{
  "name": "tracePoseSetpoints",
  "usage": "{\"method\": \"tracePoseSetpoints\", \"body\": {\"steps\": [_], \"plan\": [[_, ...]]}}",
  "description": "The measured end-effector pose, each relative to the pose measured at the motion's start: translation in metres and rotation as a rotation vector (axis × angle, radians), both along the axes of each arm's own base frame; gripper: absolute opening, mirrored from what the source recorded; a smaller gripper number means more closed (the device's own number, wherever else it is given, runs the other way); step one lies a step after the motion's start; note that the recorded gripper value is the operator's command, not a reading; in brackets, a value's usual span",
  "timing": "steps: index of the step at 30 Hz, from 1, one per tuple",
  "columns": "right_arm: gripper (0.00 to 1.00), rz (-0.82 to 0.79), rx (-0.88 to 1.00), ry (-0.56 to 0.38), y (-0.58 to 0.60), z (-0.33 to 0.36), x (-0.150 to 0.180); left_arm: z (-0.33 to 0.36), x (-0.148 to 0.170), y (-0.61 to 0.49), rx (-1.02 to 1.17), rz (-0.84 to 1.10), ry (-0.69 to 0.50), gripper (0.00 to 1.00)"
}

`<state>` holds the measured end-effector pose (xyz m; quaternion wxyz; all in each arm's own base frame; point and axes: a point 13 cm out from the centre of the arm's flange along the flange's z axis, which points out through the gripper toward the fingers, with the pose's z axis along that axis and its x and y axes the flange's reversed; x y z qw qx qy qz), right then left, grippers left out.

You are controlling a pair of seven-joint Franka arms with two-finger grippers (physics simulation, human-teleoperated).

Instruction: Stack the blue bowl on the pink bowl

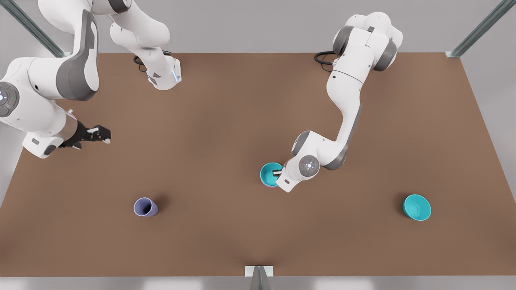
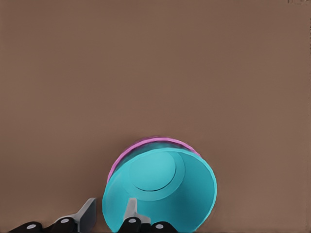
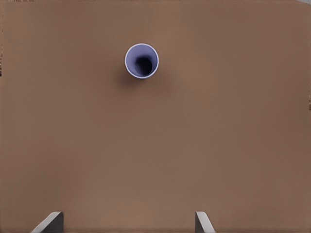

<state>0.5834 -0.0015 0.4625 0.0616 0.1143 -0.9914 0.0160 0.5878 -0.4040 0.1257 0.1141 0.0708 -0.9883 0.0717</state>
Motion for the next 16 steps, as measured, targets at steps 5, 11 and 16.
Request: {"method": "tracePoseSetpoints", "body": {"steps": [5, 11, 16], "plan": [[1.00, -0.001, 0.001, 0.000, -0.003, -0.002, 0.000, 0.151, 0.048, 0.101, 0.027, 0.048, -0.065, 1.00], [1.00, 0.002, 0.001, -0.004, -0.002, -0.003, 0.001, 0.364, 0.016, 0.307, 0.185, 0.100, -0.148, 1.00], [1.00, 0.004, 0.002, -0.008, -0.002, -0.003, 0.002, 0.380, -0.017, 0.325, 0.224, 0.021, -0.082, 1.00]]}}
